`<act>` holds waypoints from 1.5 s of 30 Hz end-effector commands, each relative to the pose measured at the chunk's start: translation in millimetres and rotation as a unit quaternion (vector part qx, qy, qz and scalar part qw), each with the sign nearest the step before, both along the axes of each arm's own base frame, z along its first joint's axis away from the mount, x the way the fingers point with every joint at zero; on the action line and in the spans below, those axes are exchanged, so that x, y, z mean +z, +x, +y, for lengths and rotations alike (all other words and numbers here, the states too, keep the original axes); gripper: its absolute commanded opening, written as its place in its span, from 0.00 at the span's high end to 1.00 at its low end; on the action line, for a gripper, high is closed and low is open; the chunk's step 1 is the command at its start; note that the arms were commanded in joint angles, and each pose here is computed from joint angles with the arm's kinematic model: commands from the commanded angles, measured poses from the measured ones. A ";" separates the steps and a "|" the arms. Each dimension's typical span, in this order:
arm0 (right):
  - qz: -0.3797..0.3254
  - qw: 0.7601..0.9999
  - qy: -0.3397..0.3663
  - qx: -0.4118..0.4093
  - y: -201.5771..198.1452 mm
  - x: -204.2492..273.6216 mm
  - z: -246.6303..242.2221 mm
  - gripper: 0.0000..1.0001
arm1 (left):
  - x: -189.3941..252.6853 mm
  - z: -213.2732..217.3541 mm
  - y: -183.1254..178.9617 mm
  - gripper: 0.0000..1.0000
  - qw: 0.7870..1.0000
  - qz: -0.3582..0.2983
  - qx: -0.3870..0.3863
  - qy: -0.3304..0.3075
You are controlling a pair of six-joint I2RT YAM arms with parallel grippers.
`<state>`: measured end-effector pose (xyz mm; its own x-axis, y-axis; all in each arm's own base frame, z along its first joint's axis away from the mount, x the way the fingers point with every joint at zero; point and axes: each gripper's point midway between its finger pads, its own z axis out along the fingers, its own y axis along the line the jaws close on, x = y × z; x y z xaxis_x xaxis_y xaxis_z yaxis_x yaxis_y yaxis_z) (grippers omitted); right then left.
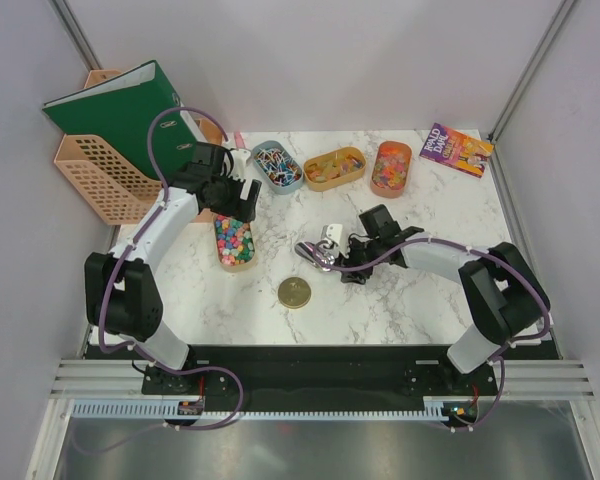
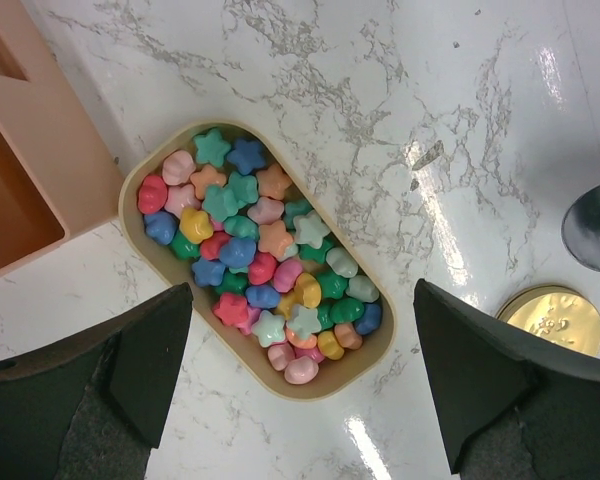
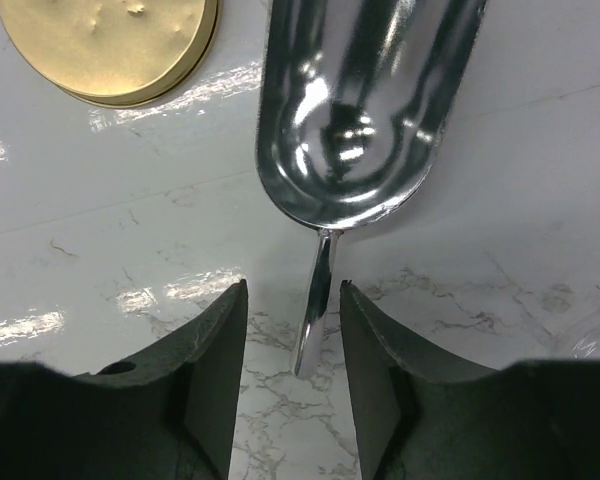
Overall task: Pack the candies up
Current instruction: Pick up the spatula from the center of the board.
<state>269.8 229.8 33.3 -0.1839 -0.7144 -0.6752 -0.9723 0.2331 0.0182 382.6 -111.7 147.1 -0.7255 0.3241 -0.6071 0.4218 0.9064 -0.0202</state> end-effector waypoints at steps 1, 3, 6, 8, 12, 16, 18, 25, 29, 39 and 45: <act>-0.015 1.000 0.017 -0.006 16.6 12.9 12.8 0.52 | 19.1 -3.1 -0.1 0.02 1.000 -0.024 -0.014 -0.004; -0.016 1.000 0.012 -0.006 16.5 12.0 11.8 0.56 | 20.0 -5.1 1.7 0.02 1.000 -0.024 -0.015 -0.008; -0.012 1.000 -0.001 -0.008 13.5 5.9 8.5 0.60 | 19.9 -8.5 1.9 0.02 1.000 -0.022 -0.018 -0.013; -0.010 1.000 -0.008 -0.009 11.5 2.9 5.7 0.62 | 16.3 -9.2 2.2 0.02 0.999 -0.020 -0.025 -0.010; -0.010 1.000 -0.013 -0.005 7.4 -0.7 3.4 0.68 | 11.3 -10.9 2.6 0.02 1.000 -0.012 -0.025 -0.012; -0.002 1.000 -0.028 -0.002 3.8 -8.5 3.3 0.69 | 8.9 -15.3 3.2 0.02 0.999 -0.007 -0.030 -0.017; -0.003 0.999 -0.035 -0.002 4.0 -12.1 2.5 0.69 | 7.6 -18.0 4.1 0.02 0.999 -0.006 -0.034 -0.016; -0.033 0.998 -0.051 -0.009 12.0 -5.2 4.5 0.94 | 1.0 -31.7 -4.2 0.02 0.998 0.012 -0.056 -0.033; -0.057 0.996 -0.060 -0.014 17.4 23.1 -0.8 1.00 | -3.1 -59.1 -23.2 0.04 0.989 0.053 -0.099 -0.098; -0.097 0.993 -0.058 -0.011 22.0 91.1 -5.5 1.00 | 39.3 -129.1 -66.4 0.50 0.913 0.148 -0.200 -0.323; -0.102 0.993 -0.058 -0.018 27.5 96.3 -3.8 1.00 | 42.5 -140.2 -70.2 0.57 0.898 0.165 -0.208 -0.351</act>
